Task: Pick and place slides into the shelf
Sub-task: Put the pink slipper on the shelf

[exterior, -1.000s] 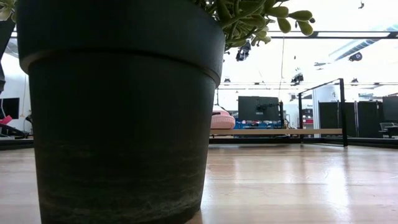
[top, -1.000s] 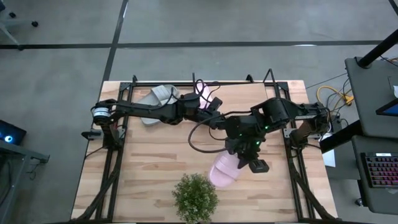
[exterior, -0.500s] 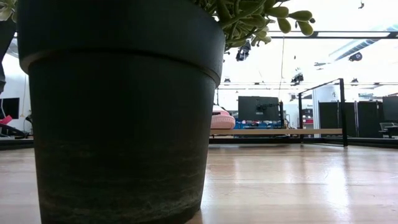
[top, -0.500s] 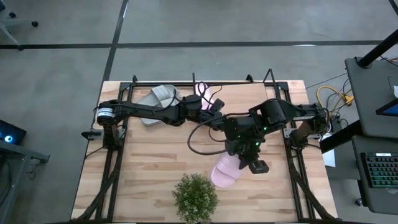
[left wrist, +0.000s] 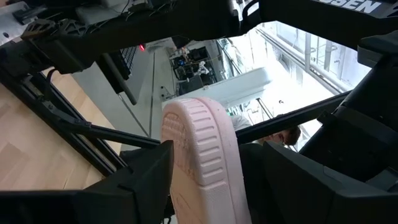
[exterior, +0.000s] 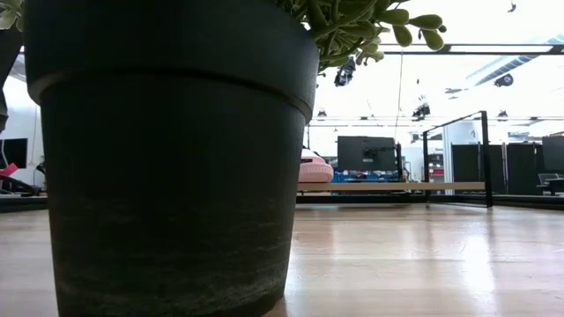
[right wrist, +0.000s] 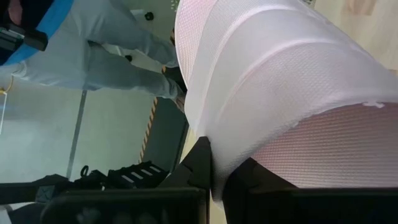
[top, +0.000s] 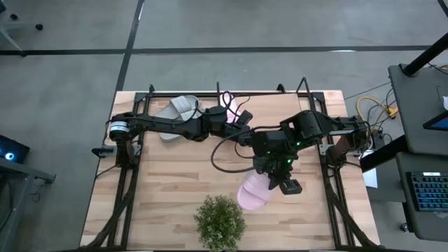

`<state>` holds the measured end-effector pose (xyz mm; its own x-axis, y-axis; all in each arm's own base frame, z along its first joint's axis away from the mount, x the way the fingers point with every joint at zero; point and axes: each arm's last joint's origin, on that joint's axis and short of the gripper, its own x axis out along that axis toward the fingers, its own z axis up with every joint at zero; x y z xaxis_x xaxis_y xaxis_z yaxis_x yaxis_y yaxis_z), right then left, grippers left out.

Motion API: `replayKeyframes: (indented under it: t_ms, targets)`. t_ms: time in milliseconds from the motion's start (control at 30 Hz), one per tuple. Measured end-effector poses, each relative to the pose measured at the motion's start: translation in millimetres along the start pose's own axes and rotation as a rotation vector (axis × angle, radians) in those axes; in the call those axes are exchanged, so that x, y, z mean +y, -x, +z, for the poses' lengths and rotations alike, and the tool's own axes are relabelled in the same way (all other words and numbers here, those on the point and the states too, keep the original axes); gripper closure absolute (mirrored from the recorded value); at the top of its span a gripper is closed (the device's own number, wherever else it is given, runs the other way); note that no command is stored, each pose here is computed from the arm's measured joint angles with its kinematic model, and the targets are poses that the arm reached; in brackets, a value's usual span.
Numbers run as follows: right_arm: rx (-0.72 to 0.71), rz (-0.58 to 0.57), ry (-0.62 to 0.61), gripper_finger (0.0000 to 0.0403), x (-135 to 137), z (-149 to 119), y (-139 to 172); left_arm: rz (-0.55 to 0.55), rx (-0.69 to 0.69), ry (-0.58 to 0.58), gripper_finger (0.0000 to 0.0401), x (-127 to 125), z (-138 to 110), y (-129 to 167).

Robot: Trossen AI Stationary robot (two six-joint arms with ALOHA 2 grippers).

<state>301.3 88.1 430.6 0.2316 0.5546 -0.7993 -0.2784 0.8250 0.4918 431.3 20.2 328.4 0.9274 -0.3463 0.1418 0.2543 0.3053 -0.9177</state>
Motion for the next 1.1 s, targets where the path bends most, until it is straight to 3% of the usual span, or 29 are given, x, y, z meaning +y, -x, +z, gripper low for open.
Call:
replayKeyframes:
  t_ms: [300, 433, 767, 1100]
  targets:
    - [-0.001, -0.001, -0.001, 0.0394, -1.1, 0.8, -0.4, -0.034, -0.009, -0.017, 0.0317, -3.7, 1.1, 0.1]
    - [-0.001, -0.001, -0.003, 0.0394, -1.0, 0.7, -0.2, -0.043, -0.005, -0.022, 0.0355, -5.3, 1.7, -0.1]
    - [0.000, -0.001, -0.017, 0.0381, -1.0, 0.7, -0.2, -0.045, -0.005, -0.024, 0.0365, -5.7, 1.8, -0.2]
    - [-0.006, 0.026, -0.038, 0.0304, -4.1, 1.6, 1.9, -0.046, -0.006, -0.045, 0.0380, -5.8, 1.9, -0.2]
